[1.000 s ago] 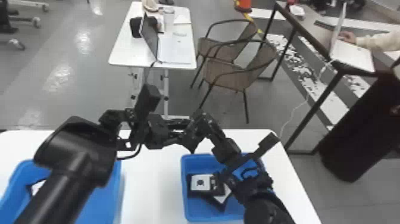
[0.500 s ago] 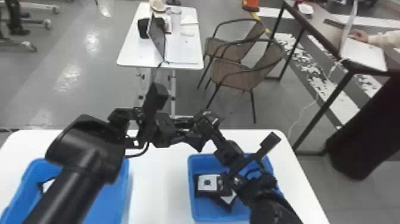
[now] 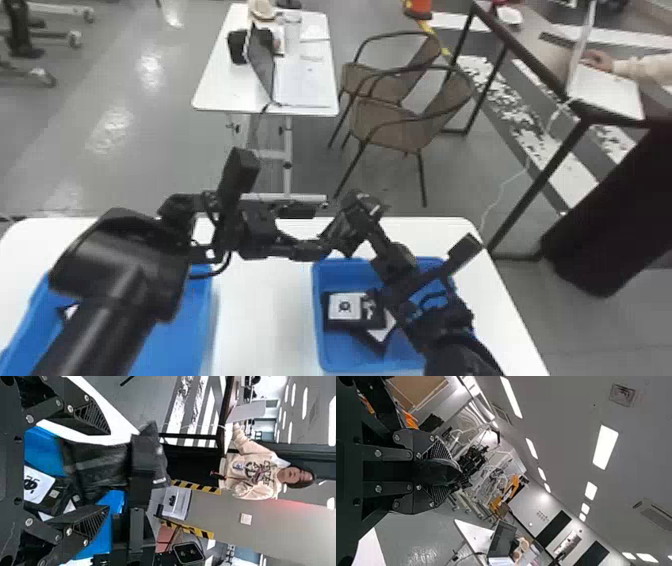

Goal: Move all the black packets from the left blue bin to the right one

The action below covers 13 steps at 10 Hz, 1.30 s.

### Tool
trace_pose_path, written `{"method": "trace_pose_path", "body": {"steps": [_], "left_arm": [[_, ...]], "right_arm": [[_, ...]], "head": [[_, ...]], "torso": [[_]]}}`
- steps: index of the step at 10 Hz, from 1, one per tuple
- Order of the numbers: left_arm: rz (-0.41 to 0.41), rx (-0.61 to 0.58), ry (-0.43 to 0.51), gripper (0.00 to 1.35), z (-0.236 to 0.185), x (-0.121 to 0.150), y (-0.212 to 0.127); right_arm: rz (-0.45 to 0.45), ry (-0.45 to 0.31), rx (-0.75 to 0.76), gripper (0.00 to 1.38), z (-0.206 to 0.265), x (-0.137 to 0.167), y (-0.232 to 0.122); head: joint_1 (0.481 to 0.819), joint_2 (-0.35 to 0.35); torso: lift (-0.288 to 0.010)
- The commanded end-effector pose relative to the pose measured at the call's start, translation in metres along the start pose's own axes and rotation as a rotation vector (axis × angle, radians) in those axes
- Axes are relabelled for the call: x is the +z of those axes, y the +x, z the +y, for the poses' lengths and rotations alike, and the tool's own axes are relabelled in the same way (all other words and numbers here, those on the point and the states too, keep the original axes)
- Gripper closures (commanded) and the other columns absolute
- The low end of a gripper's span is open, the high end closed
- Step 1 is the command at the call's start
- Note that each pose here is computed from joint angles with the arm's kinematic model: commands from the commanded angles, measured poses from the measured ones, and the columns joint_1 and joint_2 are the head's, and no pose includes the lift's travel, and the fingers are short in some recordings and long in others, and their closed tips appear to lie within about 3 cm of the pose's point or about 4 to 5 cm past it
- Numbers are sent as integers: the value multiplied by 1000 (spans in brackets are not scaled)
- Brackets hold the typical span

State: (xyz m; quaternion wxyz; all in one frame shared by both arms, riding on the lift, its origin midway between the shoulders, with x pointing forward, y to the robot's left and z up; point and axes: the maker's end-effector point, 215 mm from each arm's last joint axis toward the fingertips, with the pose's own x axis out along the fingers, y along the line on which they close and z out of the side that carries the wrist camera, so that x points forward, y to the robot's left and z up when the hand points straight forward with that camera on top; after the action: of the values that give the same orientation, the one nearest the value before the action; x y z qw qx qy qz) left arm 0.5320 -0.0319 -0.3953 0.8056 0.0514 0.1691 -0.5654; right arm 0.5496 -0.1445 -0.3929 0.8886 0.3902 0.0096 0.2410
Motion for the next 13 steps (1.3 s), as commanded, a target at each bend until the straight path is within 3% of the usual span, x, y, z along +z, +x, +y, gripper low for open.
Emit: {"method": "trace_pose_path", "body": {"steps": [1, 2, 6, 9, 10, 11, 12, 13], "left_arm": [[-23, 76, -84, 185, 11, -19, -31], [-43, 120, -173, -2, 16, -39, -54], [-92, 330, -400, -2, 33, -117, -148], [-142, 386, -466, -2, 43, -127, -174], [-142, 390, -471, 1, 44, -128, -176], [-146, 394, -486, 127, 45, -130, -180], [-159, 402, -506, 182, 45, -134, -185], [-164, 417, -530, 191, 46, -140, -191]], "right_arm": [[-21, 0, -58, 1059, -24, 8, -23], [-25, -1, -99, 1059, -40, 8, -38], [6, 30, -243, 1059, -95, -21, -98], [42, 72, -306, 1018, -123, -48, -112], [37, 70, -317, 660, -128, -48, -112], [12, 48, -327, 297, -133, -39, -114], [-39, -7, -338, 73, -133, -18, -115], [-78, -53, -369, 93, -131, 3, -119]], "head": [[695, -178], [695, -177], [695, -124], [695, -78], [695, -70], [695, -67], [695, -66], [695, -73]], "torso": [[0], [0], [0], [0], [0], [0], [0], [0]]}}
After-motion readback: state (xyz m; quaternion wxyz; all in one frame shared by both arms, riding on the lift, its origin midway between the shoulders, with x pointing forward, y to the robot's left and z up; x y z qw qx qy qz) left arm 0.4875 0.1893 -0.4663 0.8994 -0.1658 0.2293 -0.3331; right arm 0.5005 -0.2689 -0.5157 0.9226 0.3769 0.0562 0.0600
